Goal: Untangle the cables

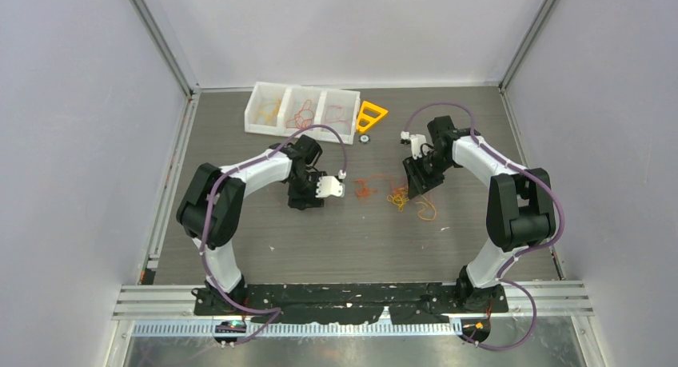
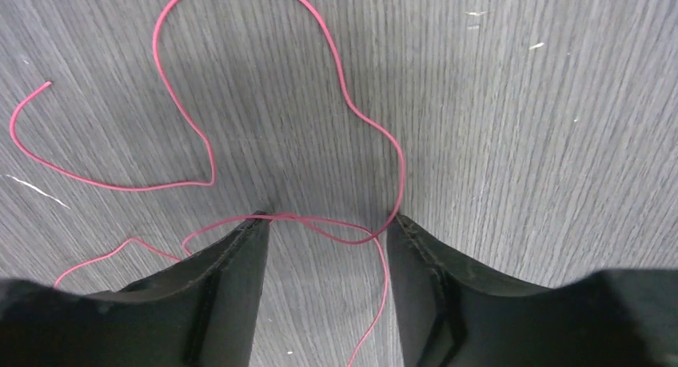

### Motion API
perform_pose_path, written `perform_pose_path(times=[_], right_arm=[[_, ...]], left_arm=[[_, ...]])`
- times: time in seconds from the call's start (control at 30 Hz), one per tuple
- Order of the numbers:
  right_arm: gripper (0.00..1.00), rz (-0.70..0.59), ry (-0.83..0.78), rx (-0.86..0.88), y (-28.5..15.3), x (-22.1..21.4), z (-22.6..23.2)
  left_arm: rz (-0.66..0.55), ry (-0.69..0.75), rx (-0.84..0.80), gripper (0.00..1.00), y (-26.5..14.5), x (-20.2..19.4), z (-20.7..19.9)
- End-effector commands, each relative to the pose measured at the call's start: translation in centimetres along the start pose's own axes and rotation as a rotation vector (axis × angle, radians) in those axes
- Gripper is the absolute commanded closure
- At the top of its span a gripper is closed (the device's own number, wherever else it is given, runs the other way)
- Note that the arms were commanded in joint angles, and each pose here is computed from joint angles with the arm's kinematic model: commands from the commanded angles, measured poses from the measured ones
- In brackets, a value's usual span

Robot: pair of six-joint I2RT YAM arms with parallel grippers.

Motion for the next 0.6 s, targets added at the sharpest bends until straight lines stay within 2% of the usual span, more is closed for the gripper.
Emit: perform_pose_path(times=[0.0,0.13,0.17,0.3,0.57], right_arm=[[0.55,-0.029,-0.013,-0.003,-0.8,0.8,-0.1],[0.55,-0.028,-0.008,0.001,-0.7,0.9,-0.2],[0.55,-0.027,-0.007,0.001,-0.7,0.9,-0.2],[0.55,-0.029,-0.012,-0.007,-0.8,0.9,-0.3],[0.54,-0.035,-0.004,0.004,-0.9,0.8,-0.1]], left_arm=[[0.018,0.011,0.03,0.53,0.2,0.2,0.7],[0.003,0.015,0.069,0.93,0.3,0.1,0.5],[-0.009,0.017,0.073,1.0,0.2,0.1,0.2],[-0.104,0.013,0.065,1.0,-2.1,1.2,-0.9],[-0.405,0.026,0.004,1.0,-13.3,6.3,-2.6]])
Point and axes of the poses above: each gripper's point midway between its finger pads, its own y axis out along the fingers, its own z axis along the line the jaws close on, x = y × z, the point moved 6 cm from there along -y, back along the fingers, and after that the axes turned 7 degrees about -y, right-handed, at the moved point
